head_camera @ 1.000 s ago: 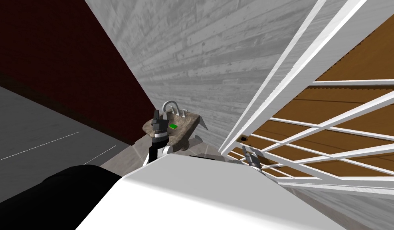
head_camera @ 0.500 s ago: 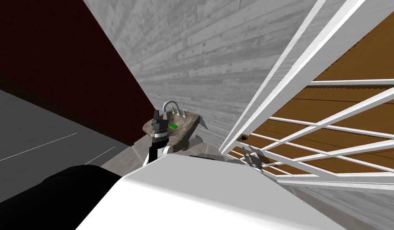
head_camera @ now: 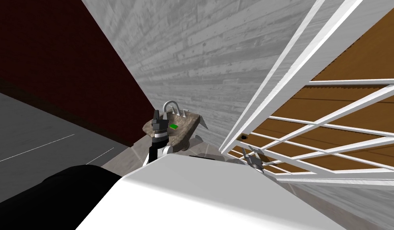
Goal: Pull the door open
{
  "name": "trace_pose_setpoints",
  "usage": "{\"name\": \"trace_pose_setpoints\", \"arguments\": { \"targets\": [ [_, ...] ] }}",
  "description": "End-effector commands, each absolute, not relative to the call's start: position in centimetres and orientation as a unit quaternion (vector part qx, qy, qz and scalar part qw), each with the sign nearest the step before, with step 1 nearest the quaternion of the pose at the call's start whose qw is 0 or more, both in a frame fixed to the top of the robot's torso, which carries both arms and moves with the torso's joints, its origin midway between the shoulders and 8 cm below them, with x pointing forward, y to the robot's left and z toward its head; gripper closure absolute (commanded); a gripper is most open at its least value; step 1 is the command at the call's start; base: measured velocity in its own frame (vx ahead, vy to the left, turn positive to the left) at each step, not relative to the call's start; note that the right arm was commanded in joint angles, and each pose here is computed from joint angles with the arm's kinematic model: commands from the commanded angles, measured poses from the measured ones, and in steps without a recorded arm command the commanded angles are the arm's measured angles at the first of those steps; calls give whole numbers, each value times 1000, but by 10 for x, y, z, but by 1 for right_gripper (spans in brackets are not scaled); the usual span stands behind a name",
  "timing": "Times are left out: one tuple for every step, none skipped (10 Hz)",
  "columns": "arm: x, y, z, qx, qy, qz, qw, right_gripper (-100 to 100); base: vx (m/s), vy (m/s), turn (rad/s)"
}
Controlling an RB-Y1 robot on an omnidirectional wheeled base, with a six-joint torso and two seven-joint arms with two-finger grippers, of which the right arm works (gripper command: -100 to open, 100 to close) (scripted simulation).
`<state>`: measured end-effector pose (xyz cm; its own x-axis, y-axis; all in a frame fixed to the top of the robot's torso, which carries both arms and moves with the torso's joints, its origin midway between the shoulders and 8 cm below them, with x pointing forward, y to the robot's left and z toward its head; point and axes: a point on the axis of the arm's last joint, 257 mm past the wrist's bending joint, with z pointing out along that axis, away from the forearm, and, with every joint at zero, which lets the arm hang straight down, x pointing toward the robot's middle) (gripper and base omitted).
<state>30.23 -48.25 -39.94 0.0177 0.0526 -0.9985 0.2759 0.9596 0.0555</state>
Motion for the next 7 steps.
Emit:
{"name": "trace_pose_setpoints", "arguments": {
  "targets": [
    [302, -483, -400, 105, 699, -91, 702, -100, -7, 21, -13],
    [301, -483, -400, 98, 700, -98, 700, -100, -7, 14, -11],
    [301, -483, -400, 103, 699, -93, 701, -100, -3, 6, -3],
    [304, -484, -400, 103, 699, -96, 701, -100, 118, -25, 27],
    [305, -484, -400, 104, 699, -97, 701, -100, 176, -60, 33],
    [305, -484, -400, 104, 699, -98, 701, -100, 161, -54, 21],
    [307, -485, -400, 105, 699, -99, 700, -100, 175, -71, 25]
  ]
}}
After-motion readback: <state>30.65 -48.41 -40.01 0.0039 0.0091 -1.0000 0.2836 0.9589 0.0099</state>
